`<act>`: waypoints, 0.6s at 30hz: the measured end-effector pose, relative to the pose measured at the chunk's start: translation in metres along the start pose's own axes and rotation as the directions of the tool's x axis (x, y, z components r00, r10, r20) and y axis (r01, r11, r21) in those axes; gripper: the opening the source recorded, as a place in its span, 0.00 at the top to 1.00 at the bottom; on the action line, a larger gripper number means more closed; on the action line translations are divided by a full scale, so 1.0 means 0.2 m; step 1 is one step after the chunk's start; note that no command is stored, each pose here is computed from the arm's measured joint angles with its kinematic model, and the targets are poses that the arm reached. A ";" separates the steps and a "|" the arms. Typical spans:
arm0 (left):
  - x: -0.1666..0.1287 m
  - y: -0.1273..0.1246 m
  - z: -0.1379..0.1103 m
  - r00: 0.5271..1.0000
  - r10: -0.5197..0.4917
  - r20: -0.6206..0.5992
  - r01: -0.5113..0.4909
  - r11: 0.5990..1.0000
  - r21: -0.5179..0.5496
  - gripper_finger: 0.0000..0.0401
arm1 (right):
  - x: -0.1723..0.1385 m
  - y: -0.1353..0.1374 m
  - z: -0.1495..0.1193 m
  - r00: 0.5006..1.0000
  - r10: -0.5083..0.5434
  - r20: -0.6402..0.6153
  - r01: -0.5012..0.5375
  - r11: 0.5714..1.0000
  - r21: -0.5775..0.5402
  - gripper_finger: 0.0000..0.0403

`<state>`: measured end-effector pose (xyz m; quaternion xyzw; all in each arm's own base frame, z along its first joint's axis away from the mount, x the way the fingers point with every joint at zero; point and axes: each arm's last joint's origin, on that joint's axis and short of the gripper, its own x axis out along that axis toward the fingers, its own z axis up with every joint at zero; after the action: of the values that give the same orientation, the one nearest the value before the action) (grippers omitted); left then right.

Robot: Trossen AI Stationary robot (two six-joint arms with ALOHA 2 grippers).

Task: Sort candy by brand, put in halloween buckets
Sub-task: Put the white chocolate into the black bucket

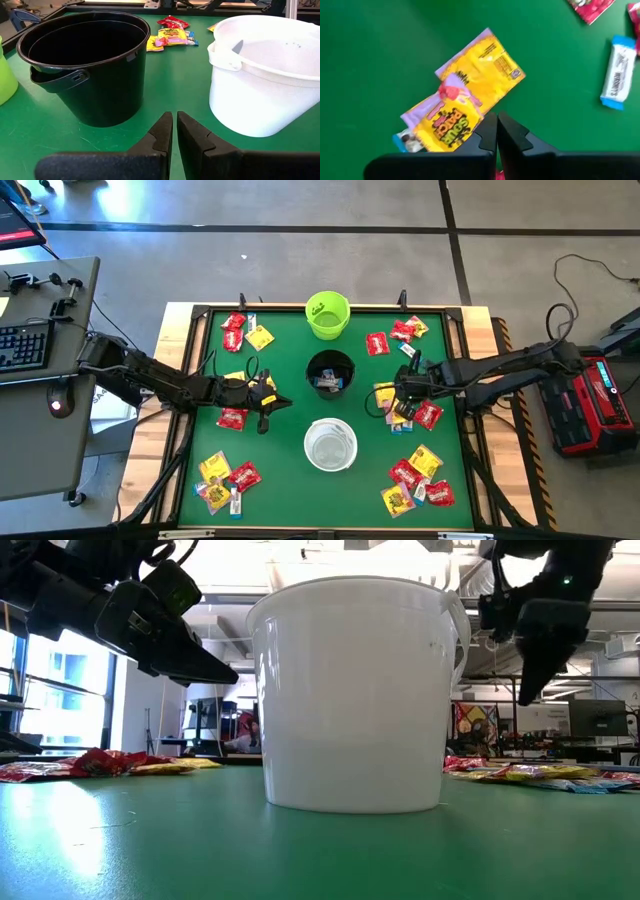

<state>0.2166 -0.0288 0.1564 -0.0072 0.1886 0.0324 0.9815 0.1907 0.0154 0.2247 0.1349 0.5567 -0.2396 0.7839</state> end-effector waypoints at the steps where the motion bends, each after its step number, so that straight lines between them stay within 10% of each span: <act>1: 0.00 0.00 0.00 1.000 0.000 0.000 0.000 1.000 0.000 0.96 | 0.01 0.00 -0.01 1.000 0.008 -0.007 -0.008 1.000 0.011 1.00; 18: 0.00 0.00 0.00 1.000 0.000 -0.004 0.000 1.000 0.001 0.96 | 0.28 -0.09 -0.19 0.989 0.003 -0.147 0.007 0.998 0.067 0.71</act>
<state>0.2165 -0.0288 0.1561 -0.0067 0.1904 0.0324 0.9811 0.1658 0.0046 0.1603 0.1777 0.6049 -0.2485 0.7354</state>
